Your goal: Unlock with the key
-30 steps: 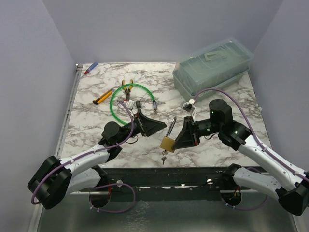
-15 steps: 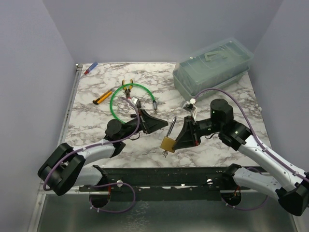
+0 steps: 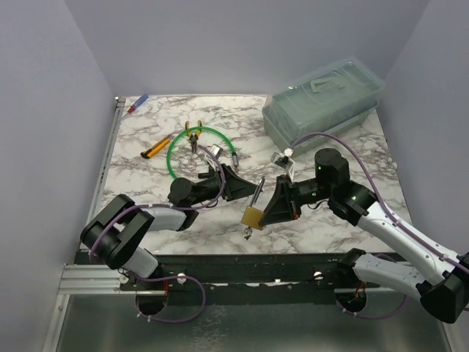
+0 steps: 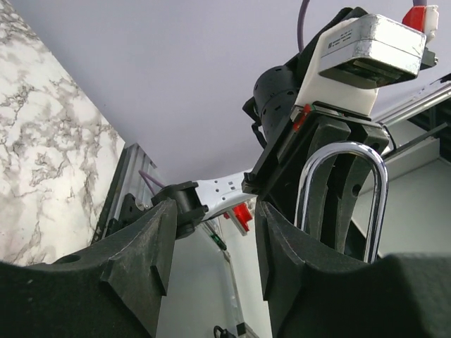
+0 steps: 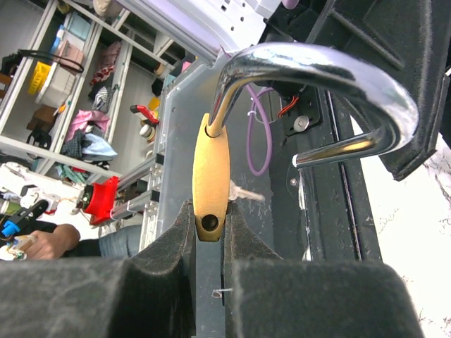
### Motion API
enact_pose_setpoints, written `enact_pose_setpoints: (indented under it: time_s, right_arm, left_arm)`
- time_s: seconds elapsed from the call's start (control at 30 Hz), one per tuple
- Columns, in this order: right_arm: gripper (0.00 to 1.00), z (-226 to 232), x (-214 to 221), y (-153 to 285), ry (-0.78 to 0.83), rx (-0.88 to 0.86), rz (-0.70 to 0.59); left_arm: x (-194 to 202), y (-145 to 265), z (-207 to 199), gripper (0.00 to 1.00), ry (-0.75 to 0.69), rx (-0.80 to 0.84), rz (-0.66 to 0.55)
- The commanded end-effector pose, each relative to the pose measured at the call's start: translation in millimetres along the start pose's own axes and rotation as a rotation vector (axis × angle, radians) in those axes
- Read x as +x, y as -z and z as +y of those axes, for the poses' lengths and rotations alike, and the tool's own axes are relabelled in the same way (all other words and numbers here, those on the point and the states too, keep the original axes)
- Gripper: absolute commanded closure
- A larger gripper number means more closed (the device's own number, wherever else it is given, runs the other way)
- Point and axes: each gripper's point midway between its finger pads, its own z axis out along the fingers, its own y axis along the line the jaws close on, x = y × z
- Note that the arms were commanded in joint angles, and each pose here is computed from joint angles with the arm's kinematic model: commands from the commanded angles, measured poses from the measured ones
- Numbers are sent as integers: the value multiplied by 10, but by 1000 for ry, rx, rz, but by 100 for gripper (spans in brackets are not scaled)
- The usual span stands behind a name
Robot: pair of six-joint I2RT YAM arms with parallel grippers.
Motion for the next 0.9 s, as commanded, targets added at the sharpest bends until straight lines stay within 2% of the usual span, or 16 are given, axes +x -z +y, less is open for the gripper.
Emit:
enact_pose_setpoints:
  time_s: [0.0, 0.17, 0.3, 0.37, 0.57, 0.87]
  right_arm:
    - [99, 116, -96, -10, 67, -52, -11]
    - [99, 62, -48, -12, 54, -34, -1]
    - [99, 74, -29, 7, 57, -26, -1]
    - [99, 79, -38, 9, 60, -25, -3]
    - [99, 72, -97, -23, 67, -38, -1]
    - [99, 60, -159, -79, 77, -66, 11]
  left_arm:
    - [-47, -27, -414, 48, -116, 175, 11]
    - [-85, 12, -457, 47, -131, 174, -4]
    - [-210, 137, -405, 38, -133, 121, -79]
    - [-225, 156, -425, 37, -140, 118, -84]
    - [-188, 123, -527, 39, -146, 151, -34]
    - [-166, 64, -489, 47, -122, 152, -4]
